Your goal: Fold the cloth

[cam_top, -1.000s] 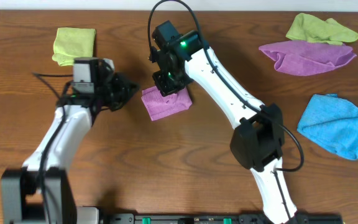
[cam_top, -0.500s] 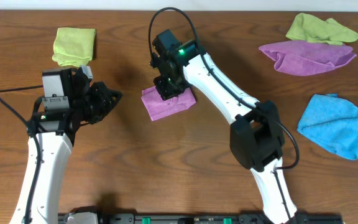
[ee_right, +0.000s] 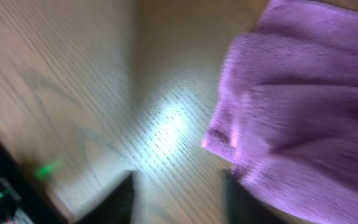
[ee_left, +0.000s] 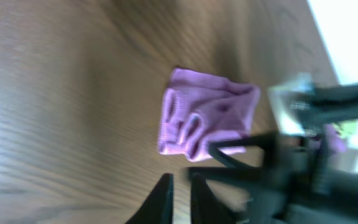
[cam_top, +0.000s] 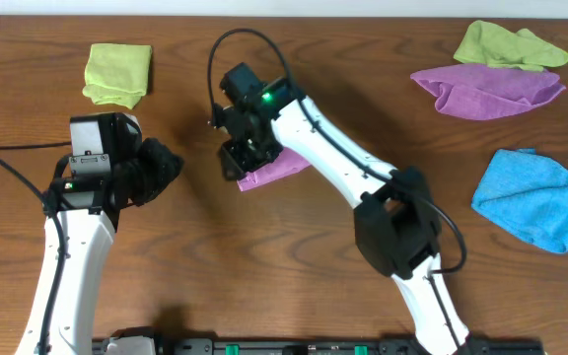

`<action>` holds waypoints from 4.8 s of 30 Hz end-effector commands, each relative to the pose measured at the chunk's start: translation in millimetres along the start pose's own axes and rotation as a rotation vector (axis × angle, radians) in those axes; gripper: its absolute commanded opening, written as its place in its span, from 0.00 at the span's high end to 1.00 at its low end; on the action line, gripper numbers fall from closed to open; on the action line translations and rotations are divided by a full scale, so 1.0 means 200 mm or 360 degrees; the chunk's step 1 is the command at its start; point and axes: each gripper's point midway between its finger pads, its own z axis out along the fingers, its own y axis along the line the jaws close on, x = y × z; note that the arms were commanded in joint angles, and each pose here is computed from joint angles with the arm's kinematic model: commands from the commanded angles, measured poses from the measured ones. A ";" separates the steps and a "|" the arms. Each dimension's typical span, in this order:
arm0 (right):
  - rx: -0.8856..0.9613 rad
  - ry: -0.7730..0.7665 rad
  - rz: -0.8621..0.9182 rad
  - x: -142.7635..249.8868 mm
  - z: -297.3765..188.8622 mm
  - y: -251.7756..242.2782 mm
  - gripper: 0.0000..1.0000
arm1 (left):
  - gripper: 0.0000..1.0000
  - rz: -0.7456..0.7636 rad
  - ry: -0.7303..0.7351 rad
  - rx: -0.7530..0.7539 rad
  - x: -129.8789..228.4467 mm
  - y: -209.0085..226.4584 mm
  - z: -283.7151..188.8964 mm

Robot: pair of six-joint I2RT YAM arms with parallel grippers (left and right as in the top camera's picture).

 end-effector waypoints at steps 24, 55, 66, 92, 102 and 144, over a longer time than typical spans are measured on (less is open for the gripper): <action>0.0188 0.0011 0.0247 0.08 -0.08 -0.45 0.99 | 0.52 -0.0123 0.0469 -0.0120 0.22 0.13 0.70; 0.0132 -0.0001 0.0093 0.04 0.23 -0.30 0.99 | 0.53 -0.0150 0.0454 -0.0049 0.21 0.08 0.78; 0.0079 -0.0217 0.0066 -0.15 -0.13 -0.22 0.98 | 0.46 -0.0151 0.0460 -0.0044 0.21 0.08 0.78; 0.0236 -0.0099 0.0564 0.01 -0.07 -0.91 0.98 | 0.11 -0.0216 0.0605 -0.0105 0.30 0.15 0.74; 0.0272 -0.0055 0.0570 0.04 -0.03 -0.94 0.98 | 0.03 -0.0201 0.0608 0.0093 0.23 0.06 0.69; 0.0037 0.0067 0.0558 0.06 0.05 -0.75 0.98 | 0.94 0.0381 0.0452 -0.0028 0.27 0.08 0.79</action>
